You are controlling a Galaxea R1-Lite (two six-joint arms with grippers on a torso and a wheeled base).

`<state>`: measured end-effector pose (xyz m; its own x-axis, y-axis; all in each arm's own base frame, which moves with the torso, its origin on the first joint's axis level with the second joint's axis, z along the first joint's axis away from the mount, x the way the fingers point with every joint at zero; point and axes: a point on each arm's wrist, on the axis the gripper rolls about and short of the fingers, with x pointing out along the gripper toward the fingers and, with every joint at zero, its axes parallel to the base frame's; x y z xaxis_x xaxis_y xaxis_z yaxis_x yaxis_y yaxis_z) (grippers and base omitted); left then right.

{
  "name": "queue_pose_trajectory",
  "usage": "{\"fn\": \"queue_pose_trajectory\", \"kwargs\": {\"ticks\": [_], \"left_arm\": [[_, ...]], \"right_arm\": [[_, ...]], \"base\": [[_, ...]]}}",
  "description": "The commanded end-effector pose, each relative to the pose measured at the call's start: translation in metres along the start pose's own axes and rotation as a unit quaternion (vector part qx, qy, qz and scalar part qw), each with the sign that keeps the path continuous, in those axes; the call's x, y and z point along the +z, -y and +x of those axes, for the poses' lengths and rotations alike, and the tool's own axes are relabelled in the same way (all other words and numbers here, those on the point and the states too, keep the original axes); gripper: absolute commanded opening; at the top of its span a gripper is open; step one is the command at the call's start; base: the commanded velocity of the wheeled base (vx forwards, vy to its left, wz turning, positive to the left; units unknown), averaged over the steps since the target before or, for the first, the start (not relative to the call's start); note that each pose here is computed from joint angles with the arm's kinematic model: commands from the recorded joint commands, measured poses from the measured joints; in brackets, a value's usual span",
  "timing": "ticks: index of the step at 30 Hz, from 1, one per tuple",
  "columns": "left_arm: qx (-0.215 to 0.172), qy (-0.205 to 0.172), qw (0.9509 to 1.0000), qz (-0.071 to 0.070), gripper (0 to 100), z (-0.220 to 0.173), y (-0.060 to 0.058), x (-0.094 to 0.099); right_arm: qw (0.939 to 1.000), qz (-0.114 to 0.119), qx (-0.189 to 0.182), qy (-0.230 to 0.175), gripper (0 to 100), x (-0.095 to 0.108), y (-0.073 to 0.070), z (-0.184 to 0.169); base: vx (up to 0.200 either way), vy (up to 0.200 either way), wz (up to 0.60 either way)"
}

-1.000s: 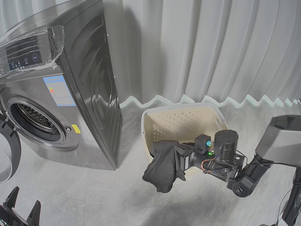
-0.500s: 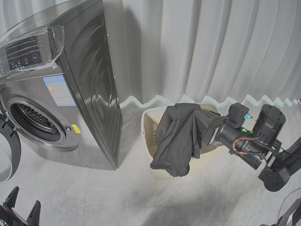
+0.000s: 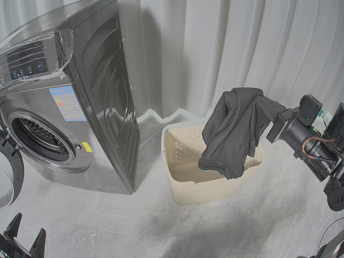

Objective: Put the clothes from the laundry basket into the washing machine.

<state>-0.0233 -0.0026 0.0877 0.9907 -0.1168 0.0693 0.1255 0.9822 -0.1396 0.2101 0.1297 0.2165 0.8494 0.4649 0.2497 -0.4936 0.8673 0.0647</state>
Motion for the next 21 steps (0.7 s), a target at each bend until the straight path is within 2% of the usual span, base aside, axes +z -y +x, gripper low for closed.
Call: {"fn": "queue_pose_trajectory", "kwargs": {"ticks": [1,7,10,12,16,21], "left_arm": [[0.000,0.000,1.0000,0.001,100,-0.0004,-0.0007,-0.0047],[0.002,-0.001,1.0000,0.004,100,-0.0004,-0.0008,-0.0050],[0.003,-0.001,1.0000,0.004,100,-0.0004,-0.0008,-0.0050],[0.003,-0.001,0.9999,0.014,100,-0.0004,-0.0009,-0.0050],[0.004,-0.001,0.9998,0.017,100,-0.0004,-0.0008,-0.0052],[0.052,0.001,0.9984,0.024,100,-0.0007,-0.0029,-0.0049]], "right_arm": [[0.9999,-0.001,-0.003,0.012,0,0.0069,0.0016,-0.0033],[0.9999,-0.001,-0.002,0.010,0,0.0060,0.0016,-0.0039],[1.0000,0.000,-0.001,0.009,0,0.0046,0.0009,-0.0035],[1.0000,0.001,0.000,0.009,0,0.0040,0.0005,-0.0030],[1.0000,0.001,0.003,0.008,0,0.0034,-0.0009,-0.0035],[1.0000,0.001,0.003,0.008,0,0.0042,-0.0009,-0.0040]], "base": [[-0.200,0.000,0.00],[-0.200,0.000,0.00],[0.000,0.000,0.00],[0.000,0.000,0.00],[0.000,0.000,0.00],[0.000,0.000,0.00]]}}
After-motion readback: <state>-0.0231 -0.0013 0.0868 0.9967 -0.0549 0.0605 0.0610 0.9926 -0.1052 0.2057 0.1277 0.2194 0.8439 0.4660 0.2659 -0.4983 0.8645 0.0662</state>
